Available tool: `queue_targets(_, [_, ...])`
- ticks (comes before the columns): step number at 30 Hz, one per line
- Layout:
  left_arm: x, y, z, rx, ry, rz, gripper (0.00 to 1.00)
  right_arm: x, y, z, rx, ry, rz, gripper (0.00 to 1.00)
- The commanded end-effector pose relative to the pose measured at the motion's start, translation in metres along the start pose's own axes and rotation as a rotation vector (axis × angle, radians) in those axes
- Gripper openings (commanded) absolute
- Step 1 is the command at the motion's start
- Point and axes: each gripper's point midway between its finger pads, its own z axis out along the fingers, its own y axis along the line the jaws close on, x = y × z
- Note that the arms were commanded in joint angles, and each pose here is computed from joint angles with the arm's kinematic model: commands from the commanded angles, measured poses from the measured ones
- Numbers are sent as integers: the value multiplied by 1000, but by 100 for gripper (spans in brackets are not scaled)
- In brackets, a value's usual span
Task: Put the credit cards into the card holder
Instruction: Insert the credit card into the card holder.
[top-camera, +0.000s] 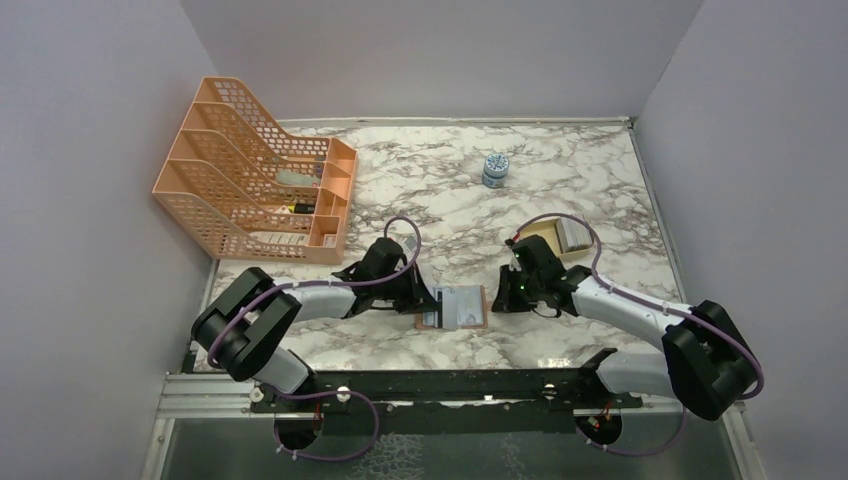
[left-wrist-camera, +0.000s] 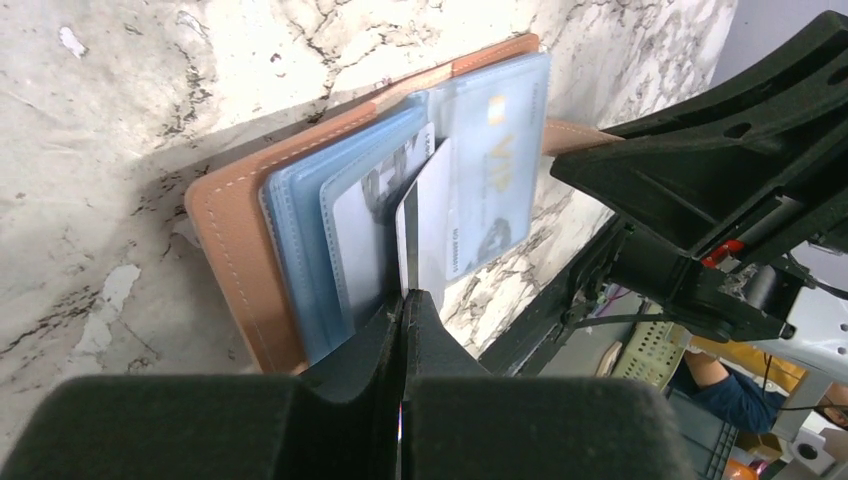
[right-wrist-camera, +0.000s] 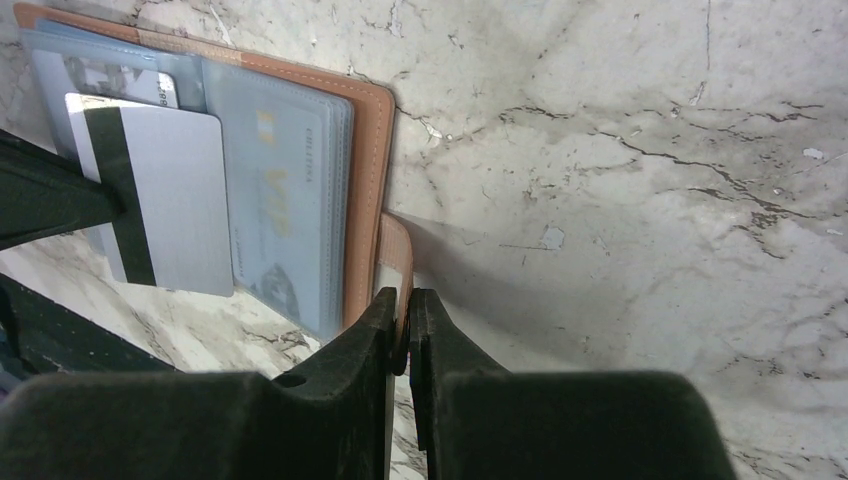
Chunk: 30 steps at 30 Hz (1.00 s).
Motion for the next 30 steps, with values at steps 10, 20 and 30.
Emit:
queue_targets(10, [-10,-2,10,-3,-18,3,0,3,7,1,-49,-22,6,9])
queue_targets(20, [-15,3,17,-20,-35,6,0,3,9,0,-66,-27,9,9])
queue_targets(30, [-19,14,22,-57,-50,20,0,7,11,-1,-90,-31,28,9])
